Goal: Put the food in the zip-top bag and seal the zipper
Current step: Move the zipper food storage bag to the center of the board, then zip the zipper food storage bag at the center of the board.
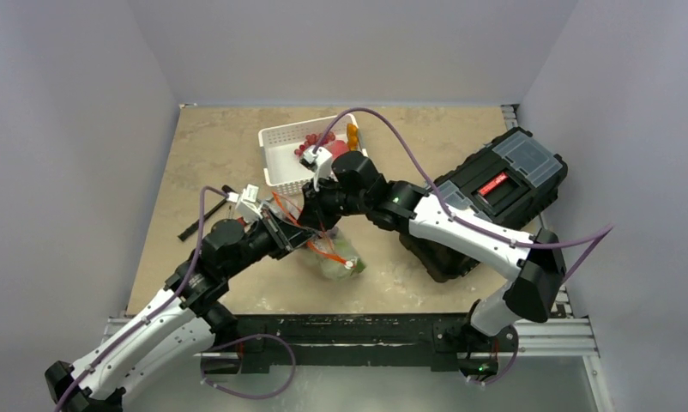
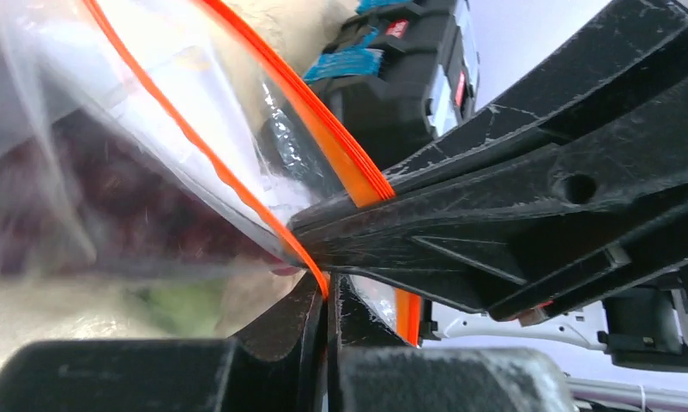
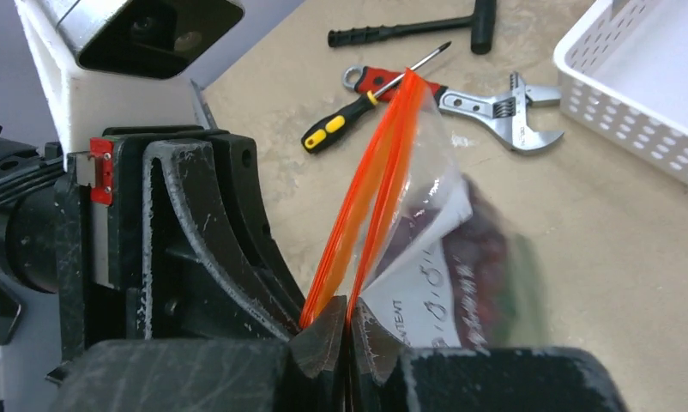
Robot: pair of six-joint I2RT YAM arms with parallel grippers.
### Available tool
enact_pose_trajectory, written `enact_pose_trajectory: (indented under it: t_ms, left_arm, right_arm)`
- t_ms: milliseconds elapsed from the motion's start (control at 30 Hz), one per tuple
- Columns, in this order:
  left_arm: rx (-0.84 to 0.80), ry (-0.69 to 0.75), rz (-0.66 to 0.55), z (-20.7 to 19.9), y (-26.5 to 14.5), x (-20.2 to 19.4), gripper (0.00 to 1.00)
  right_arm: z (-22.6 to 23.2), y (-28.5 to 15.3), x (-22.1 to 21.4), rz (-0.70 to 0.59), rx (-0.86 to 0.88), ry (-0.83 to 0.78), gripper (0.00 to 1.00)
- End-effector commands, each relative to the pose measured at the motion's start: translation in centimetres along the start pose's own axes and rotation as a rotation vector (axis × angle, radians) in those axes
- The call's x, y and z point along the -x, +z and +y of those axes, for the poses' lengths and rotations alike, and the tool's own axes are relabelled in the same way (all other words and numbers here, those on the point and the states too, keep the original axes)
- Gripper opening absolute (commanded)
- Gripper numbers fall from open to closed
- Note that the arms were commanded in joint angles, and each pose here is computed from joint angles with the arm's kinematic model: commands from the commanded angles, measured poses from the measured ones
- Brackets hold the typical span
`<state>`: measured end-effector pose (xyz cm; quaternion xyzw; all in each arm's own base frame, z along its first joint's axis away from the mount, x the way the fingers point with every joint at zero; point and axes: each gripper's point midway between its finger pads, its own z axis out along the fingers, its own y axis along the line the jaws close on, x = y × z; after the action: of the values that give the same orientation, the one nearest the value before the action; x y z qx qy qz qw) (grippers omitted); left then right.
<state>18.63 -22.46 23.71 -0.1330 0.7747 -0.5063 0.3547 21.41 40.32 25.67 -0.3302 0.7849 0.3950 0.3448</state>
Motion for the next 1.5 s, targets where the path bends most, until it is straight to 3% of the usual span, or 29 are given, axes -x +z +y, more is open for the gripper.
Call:
enact_pose_trajectory:
  t_ms: [0, 300, 467, 567, 633, 767, 833, 967, 1200, 1467]
  left_arm:
    - [0.036, -0.064, -0.130, 1.3, -0.1, 1.8, 0.00]
    - [0.053, -0.074, -0.132, 2.8, 0.2, 1.3, 0.00]
    - [0.060, -0.066, -0.140, 2.9, -0.5, 1.4, 0.00]
    - [0.064, -0.056, -0.151, 2.8, -0.9, 1.6, 0.00]
    - [0.066, -0.047, -0.154, 2.7, -1.1, 1.8, 0.00]
    - [0.063, -0.044, -0.149, 2.5, -1.1, 1.7, 0.00]
    - [0.059, -0.042, -0.146, 2.4, -1.1, 1.7, 0.00]
    - [0.064, -0.029, -0.141, 2.2, -1.2, 1.7, 0.00]
    - [0.061, -0.018, -0.117, 1.9, -1.0, 1.5, 0.00]
    - [0.058, 0.003, -0.128, 1.2, -1.6, 2.0, 0.00]
  right_arm:
    - [2.2, -1.0, 1.5, -0.036, 0.084, -0.047, 0.10]
    - [0.4, -3.0, -1.8, -0.018, 0.012, -0.073, 0.46]
    - [-2.4, -5.0, -2.6, -0.076, -0.132, -0.121, 0.63]
    - [-3.7, -6.5, -2.9, -0.132, -0.195, -0.172, 0.68]
    - [-3.9, -7.5, -2.8, -0.200, -0.202, -0.201, 0.68]
    - [-0.9, -10.1, -1.2, -0.471, -0.042, -0.236, 0.77]
    - [0.0, -9.9, -2.2, -0.529, 0.042, -0.258, 0.77]
    - [0.0, -8.3, -3.7, -0.510, 0.086, -0.306, 0.76]
    - [0.8, -5.8, -4.7, -0.473, 0.176, -0.419, 0.61]
    - [0.0, -4.1, -4.4, -0.458, 0.150, -0.438, 0.58]
